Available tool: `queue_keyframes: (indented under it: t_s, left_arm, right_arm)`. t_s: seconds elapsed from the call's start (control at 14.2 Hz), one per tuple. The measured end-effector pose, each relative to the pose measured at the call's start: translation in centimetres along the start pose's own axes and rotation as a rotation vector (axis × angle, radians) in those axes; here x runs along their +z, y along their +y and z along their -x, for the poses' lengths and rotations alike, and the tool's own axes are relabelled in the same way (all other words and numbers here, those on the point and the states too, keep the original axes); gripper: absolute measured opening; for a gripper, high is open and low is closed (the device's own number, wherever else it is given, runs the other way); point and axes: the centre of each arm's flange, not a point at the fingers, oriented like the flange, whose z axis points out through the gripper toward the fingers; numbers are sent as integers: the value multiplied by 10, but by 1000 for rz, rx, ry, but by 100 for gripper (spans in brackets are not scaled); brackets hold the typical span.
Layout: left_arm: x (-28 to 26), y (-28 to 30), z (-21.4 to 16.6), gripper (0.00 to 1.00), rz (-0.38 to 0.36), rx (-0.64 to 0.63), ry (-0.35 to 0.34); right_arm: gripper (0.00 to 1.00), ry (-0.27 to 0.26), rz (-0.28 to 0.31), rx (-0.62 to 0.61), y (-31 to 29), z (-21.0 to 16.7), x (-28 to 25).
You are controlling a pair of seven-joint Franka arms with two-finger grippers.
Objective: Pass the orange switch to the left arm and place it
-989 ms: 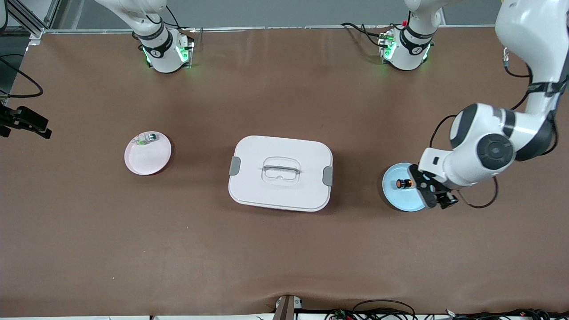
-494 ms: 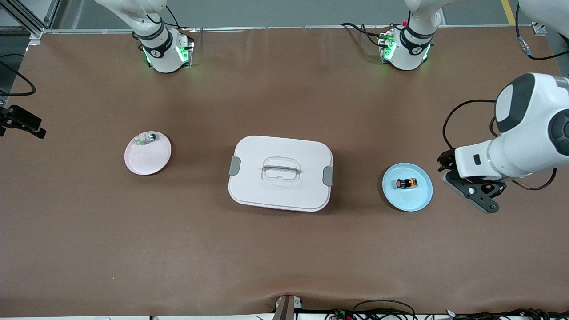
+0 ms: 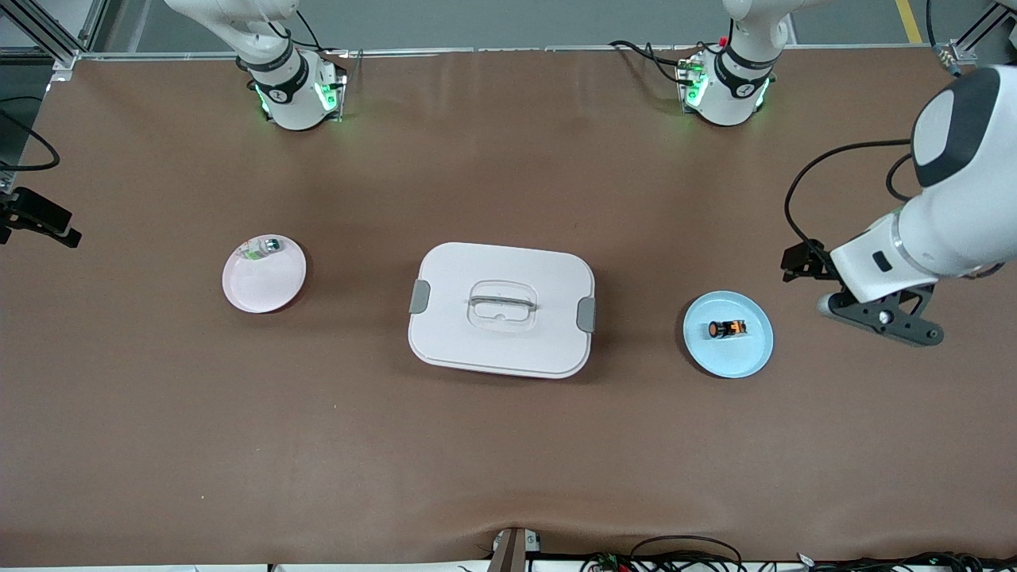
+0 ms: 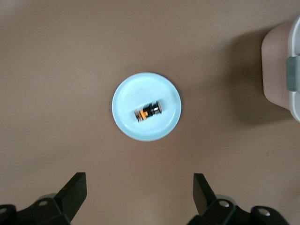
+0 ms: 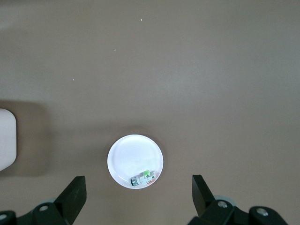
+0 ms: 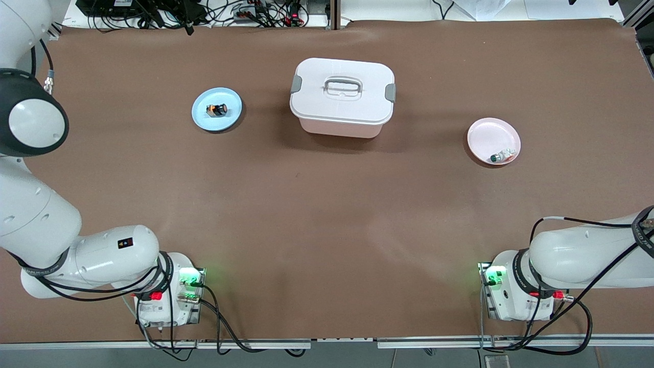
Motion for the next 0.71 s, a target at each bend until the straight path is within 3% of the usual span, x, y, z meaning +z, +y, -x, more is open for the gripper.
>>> queue_keyframes:
  t_s: [0.21,0.42,0.71]
  left_arm:
    - [-21,8,14,100,-22,-129,4]
    - [-21,9,21,100,-28,-158,-36]
    - [-31,-22,27,100,-30,-215,-29]
  right_arm:
    - [100,-3,-4,-16,-10,0,2]
    - [100,-2,-10,-23,-15,-1,5]
    - [100,-1,-10,-20,-13,-2,11]
